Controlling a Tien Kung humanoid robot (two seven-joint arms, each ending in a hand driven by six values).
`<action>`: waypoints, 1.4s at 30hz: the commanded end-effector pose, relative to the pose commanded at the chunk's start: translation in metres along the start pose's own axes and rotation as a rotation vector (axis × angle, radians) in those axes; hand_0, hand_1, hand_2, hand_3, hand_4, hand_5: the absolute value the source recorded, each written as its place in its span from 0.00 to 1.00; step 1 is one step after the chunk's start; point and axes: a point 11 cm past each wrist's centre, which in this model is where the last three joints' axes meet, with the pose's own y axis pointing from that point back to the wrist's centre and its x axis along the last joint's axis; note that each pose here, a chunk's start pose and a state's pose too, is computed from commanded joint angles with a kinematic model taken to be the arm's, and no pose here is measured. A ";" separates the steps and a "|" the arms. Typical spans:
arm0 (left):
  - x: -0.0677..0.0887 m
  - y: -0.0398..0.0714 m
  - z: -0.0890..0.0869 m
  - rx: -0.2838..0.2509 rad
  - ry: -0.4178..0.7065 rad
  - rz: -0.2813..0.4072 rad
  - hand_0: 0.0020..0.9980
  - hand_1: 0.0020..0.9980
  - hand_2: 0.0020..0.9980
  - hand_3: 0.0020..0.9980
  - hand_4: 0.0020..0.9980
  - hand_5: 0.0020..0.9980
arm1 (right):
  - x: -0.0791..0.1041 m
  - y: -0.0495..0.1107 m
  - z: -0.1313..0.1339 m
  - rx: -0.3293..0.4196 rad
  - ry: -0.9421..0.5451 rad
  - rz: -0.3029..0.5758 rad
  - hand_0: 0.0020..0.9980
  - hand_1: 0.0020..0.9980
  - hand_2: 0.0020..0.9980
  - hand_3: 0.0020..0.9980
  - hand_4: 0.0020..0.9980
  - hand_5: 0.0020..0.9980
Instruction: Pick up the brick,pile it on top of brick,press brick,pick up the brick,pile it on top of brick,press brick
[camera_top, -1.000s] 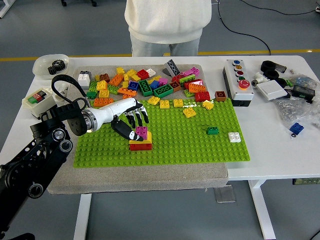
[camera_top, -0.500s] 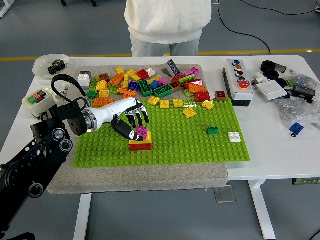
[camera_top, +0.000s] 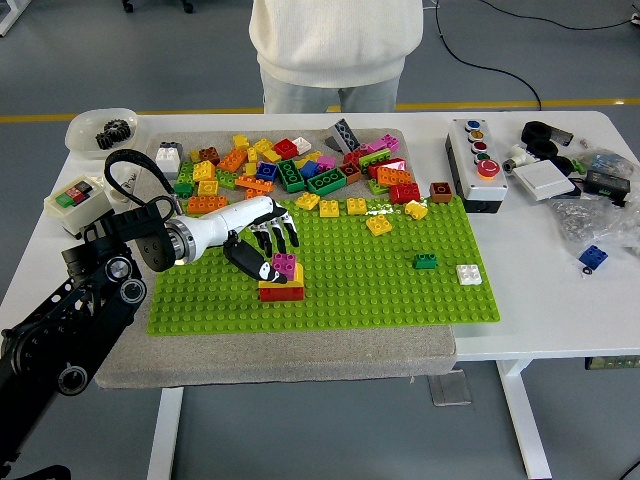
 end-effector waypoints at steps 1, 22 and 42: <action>0.000 0.000 0.000 0.001 0.000 0.000 0.46 0.41 0.43 0.51 0.97 0.00 | 0.000 0.000 0.000 0.000 0.000 0.000 0.74 0.64 0.71 0.59 0.80 0.37; 0.000 -0.001 -0.004 0.010 0.003 0.000 0.45 0.40 0.43 0.50 1.00 0.00 | -0.001 0.000 0.000 0.000 0.002 -0.002 0.74 0.65 0.71 0.59 0.80 0.37; -0.001 -0.002 -0.002 0.000 0.007 -0.001 0.45 0.42 0.44 0.51 1.00 0.00 | -0.001 0.000 0.000 0.000 0.004 -0.003 0.74 0.65 0.71 0.59 0.80 0.37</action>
